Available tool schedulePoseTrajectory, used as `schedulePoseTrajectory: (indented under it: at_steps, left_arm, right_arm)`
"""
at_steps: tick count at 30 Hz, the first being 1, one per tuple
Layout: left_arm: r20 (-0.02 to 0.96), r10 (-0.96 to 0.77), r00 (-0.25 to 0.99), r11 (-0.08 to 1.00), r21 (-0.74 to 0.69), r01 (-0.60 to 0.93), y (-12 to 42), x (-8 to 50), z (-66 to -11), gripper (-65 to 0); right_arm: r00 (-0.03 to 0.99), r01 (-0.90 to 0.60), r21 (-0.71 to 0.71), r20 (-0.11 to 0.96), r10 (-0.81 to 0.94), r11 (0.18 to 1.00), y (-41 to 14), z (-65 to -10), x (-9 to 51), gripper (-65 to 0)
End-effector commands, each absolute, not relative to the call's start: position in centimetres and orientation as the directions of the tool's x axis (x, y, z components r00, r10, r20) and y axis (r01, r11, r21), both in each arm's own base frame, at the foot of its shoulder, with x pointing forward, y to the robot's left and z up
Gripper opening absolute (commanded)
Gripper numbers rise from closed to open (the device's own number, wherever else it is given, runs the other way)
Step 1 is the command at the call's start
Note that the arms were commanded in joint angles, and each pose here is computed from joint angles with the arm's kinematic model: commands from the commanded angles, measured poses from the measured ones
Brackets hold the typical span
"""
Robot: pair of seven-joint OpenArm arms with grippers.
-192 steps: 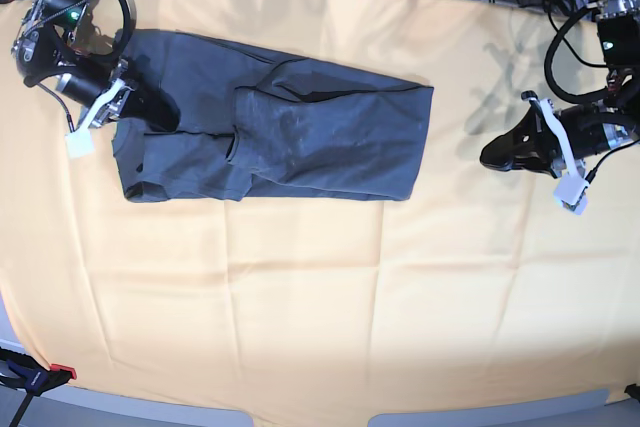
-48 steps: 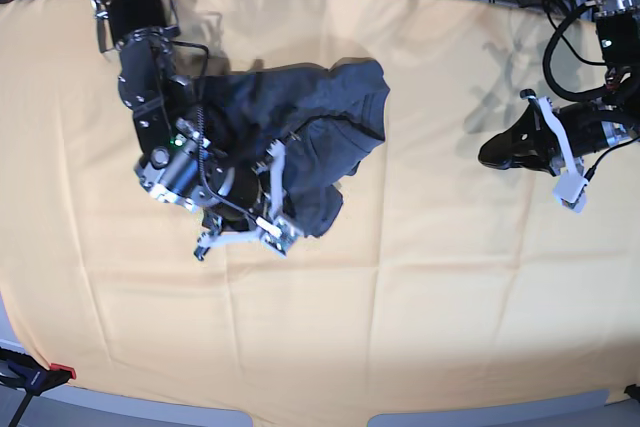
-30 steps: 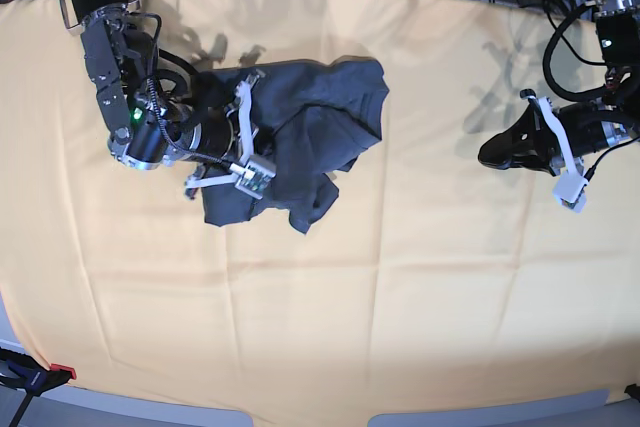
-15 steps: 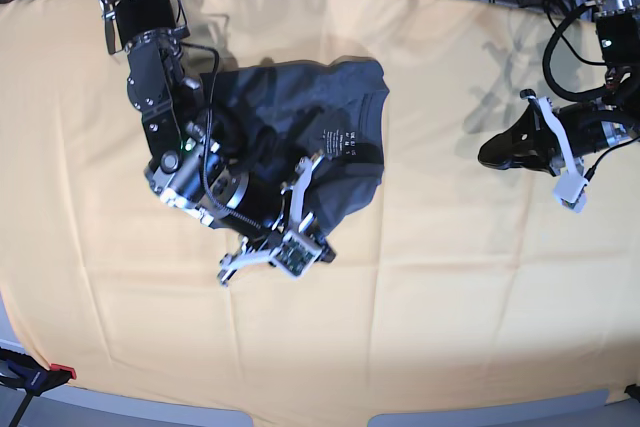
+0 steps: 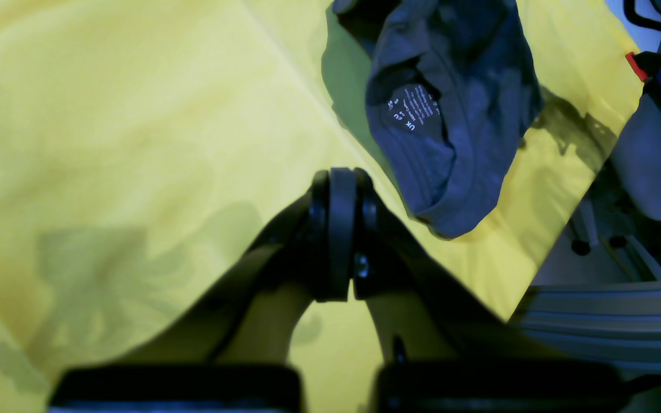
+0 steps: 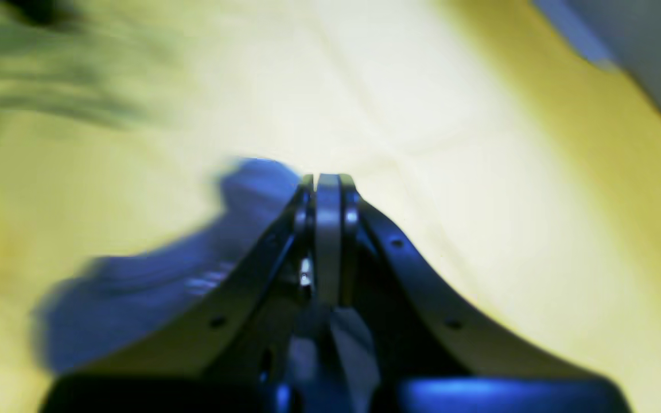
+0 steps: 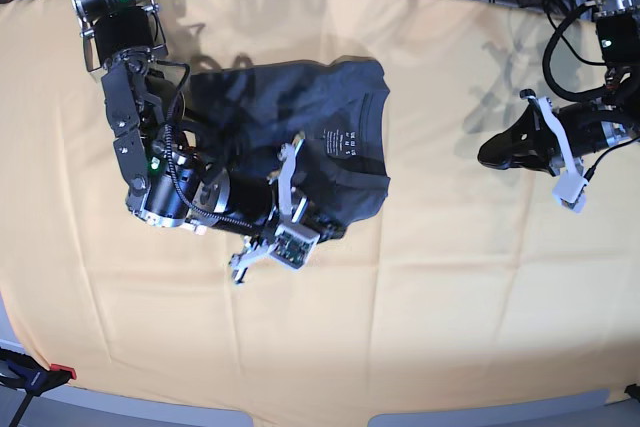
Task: Fold the T-shirt properly
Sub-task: 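Flatten and tuck the folded shirt edges with the right gripper, then grasp the shirt's collar edge with the left gripper and lift it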
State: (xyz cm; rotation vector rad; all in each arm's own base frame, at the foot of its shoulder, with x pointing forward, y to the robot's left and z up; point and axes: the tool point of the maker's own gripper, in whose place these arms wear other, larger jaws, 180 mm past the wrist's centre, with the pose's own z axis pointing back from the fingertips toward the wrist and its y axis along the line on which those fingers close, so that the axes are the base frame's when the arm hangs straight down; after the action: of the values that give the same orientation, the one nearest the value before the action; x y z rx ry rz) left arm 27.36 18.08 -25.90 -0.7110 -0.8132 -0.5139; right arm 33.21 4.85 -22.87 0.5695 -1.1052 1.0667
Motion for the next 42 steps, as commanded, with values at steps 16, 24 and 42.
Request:
schedulePoseTrajectory:
  at_steps: [16, 24, 42]
  left_arm:
    - [0.824, -0.135, 0.551, 0.653, -0.344, 0.675, 18.2, 27.9, -24.3, -65.0]
    - [0.846, -0.12, 0.519, 0.571, -0.369, 0.733, 17.0, 27.0, -23.1, -65.0]
    - [0.8, -0.477, 0.364, 0.132, -0.344, 0.93, 3.8, 17.1, -25.6, -65.0]
  right_arm:
    - [0.294, -0.849, 0.021, 0.85, 0.438, 0.528, 4.6, -33.3, 37.5, -65.0]
    - [0.104, -0.838, -0.142, 0.906, 0.41, 0.527, 4.2, -23.0, 38.7, -65.0]
    - [0.379, -0.728, -0.118, 0.752, 0.539, 0.676, -8.8, -31.3, 40.9, -65.0]
